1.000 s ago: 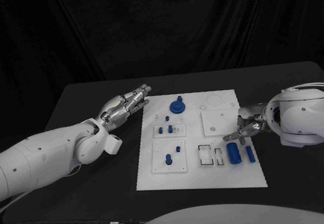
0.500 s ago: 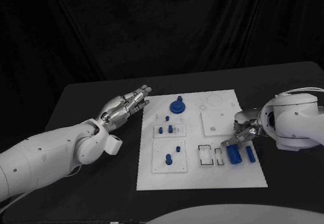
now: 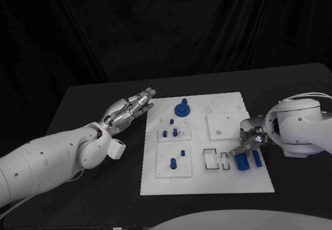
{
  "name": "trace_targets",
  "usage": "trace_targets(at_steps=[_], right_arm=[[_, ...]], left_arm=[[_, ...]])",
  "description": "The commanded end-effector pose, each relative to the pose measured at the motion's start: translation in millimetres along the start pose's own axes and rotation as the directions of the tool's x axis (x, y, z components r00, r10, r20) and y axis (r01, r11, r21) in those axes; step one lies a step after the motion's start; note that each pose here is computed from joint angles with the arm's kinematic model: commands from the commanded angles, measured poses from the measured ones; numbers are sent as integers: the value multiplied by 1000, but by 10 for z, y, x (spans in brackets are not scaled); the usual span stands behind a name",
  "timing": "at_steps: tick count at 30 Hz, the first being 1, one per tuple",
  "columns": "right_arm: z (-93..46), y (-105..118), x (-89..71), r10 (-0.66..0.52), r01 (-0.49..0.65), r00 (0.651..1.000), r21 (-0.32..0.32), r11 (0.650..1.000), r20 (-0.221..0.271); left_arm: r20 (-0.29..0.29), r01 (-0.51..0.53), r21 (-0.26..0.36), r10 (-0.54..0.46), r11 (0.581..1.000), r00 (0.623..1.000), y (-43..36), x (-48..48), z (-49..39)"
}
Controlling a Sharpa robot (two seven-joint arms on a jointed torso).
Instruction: Assemble the parts on the task board
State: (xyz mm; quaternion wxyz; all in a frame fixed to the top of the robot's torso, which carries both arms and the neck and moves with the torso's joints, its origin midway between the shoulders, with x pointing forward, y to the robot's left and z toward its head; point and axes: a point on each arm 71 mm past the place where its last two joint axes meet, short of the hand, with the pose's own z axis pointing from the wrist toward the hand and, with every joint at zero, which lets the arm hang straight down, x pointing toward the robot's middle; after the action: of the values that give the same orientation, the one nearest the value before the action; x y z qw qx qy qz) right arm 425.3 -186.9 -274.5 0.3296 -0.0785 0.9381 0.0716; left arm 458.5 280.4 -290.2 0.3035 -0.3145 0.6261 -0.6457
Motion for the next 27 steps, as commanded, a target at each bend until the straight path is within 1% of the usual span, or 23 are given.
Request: trace_targets(at_steps=[1, 4, 11, 13, 17, 22, 27], right_arm=[[11, -14, 49, -27, 29, 999, 30, 999, -43], [14, -4, 50, -26, 27, 999, 24, 999, -42], [12, 21, 25, 10, -10, 1000, -16, 1000, 1], [7, 24, 23, 45, -44, 999, -29, 999, 7], [-2, 10, 35, 140, -140, 990, -45, 989, -10], [-13, -5, 44, 221, -222, 975, -51, 974, -30], [-44, -4, 9, 322, -326, 945, -57, 944, -63]], left_arm=[[-8, 16, 102, -16, 995, 1000, -65, 15, 1], [-8, 17, 101, -16, 995, 1000, -61, 14, -2], [-8, 18, 99, -17, 995, 1000, -55, 15, -4], [-9, 18, 99, -17, 995, 1000, -53, 16, -4], [-9, 18, 97, -18, 995, 1000, -48, 15, -5], [-8, 18, 95, -18, 995, 1000, -45, 13, -7], [-7, 18, 93, -17, 995, 1000, -41, 11, -9]])
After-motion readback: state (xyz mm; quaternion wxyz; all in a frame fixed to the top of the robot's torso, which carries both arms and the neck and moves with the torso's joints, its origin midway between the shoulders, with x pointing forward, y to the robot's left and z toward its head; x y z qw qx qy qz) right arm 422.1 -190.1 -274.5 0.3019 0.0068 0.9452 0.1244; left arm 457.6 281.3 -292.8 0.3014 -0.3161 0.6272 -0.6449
